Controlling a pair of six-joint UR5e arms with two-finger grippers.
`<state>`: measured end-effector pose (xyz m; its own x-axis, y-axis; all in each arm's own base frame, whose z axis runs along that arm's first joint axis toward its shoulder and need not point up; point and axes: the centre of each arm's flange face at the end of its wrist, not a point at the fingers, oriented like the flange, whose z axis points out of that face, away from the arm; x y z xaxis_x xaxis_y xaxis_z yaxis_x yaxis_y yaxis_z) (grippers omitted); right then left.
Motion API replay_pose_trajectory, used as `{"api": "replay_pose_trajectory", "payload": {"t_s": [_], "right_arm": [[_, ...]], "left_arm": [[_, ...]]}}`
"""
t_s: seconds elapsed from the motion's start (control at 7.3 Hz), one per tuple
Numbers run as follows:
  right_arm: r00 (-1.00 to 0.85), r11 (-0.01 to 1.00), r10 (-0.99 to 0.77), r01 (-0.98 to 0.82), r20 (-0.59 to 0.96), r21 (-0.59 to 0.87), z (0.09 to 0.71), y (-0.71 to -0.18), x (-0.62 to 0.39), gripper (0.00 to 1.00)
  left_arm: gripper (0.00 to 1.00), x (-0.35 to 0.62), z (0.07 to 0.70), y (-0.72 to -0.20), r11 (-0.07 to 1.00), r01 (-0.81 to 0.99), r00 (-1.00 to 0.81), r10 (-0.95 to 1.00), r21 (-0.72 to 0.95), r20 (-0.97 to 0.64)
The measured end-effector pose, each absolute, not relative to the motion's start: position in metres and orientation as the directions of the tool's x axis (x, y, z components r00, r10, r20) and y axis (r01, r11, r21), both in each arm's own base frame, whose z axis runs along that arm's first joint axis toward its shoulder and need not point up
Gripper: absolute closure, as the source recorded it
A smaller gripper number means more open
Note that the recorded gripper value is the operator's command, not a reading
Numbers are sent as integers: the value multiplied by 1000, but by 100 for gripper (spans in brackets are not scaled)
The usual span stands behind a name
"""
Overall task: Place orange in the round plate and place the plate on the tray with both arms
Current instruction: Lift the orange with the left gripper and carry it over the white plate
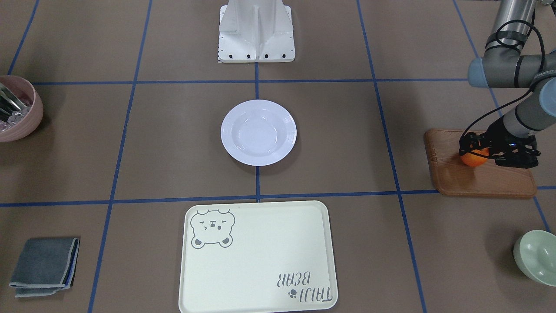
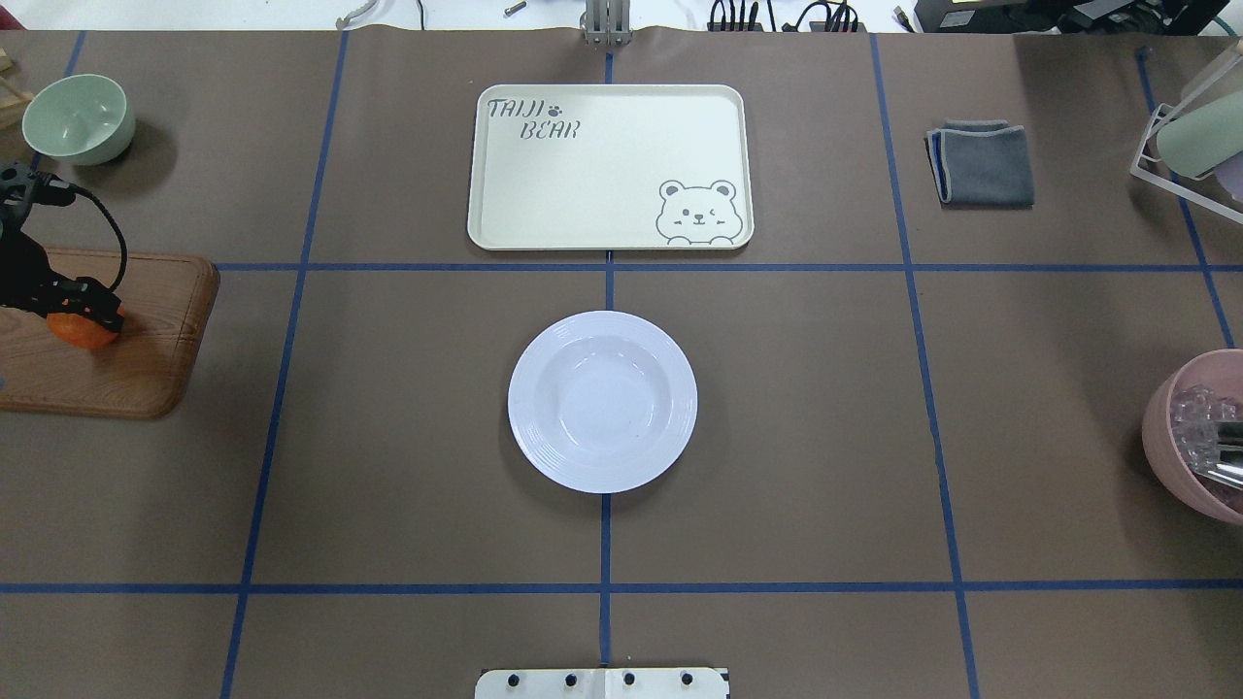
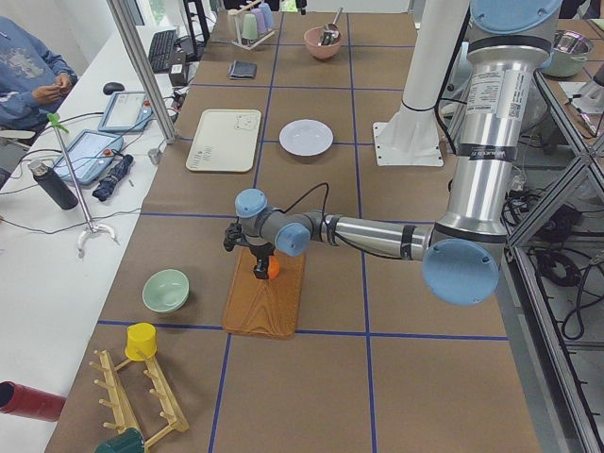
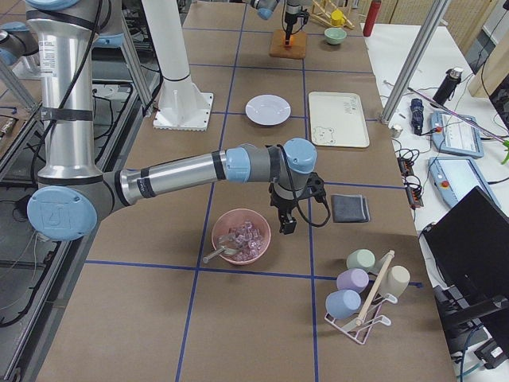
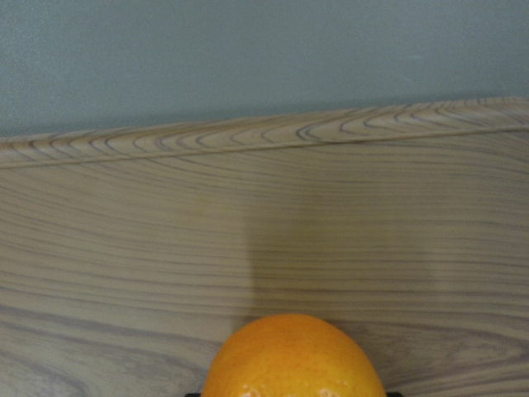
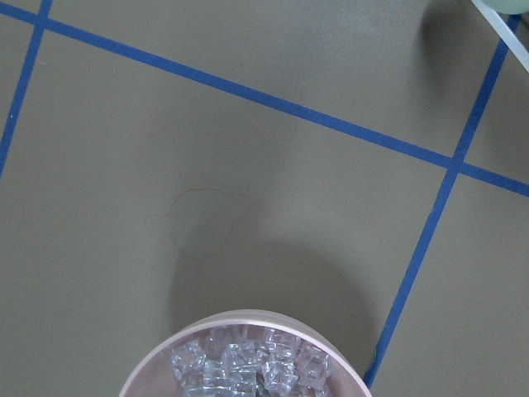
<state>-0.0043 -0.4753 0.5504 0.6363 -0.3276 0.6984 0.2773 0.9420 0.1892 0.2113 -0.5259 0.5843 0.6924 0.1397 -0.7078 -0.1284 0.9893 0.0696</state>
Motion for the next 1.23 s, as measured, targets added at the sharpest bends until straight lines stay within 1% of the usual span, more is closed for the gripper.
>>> {"api": "replay_pose_trajectory", "payload": {"t_s": [0.14, 0.41, 0.68, 0.96, 1.23], "right_arm": [[636, 942, -329, 277, 698, 192, 549, -476, -4, 0], [635, 940, -333, 278, 697, 196, 547, -477, -5, 0], [639, 945, -321, 260, 699, 196, 539, -482, -10, 0], [648, 957, -288, 213, 705, 196, 528, -488, -25, 0], [647, 962, -273, 195, 712, 191, 525, -488, -37, 0]], "left_arm": [[100, 216, 551, -532, 991, -120, 684, 121, 53, -720], [100, 236, 467, -550, 999, -46, 669, 36, 7, -743], [100, 293, 387, -544, 999, 3, 633, -34, -41, -773], [100, 393, 279, -520, 994, 36, 641, -99, -99, -761], [100, 491, 190, -475, 993, 55, 663, -112, -101, -740]]}}
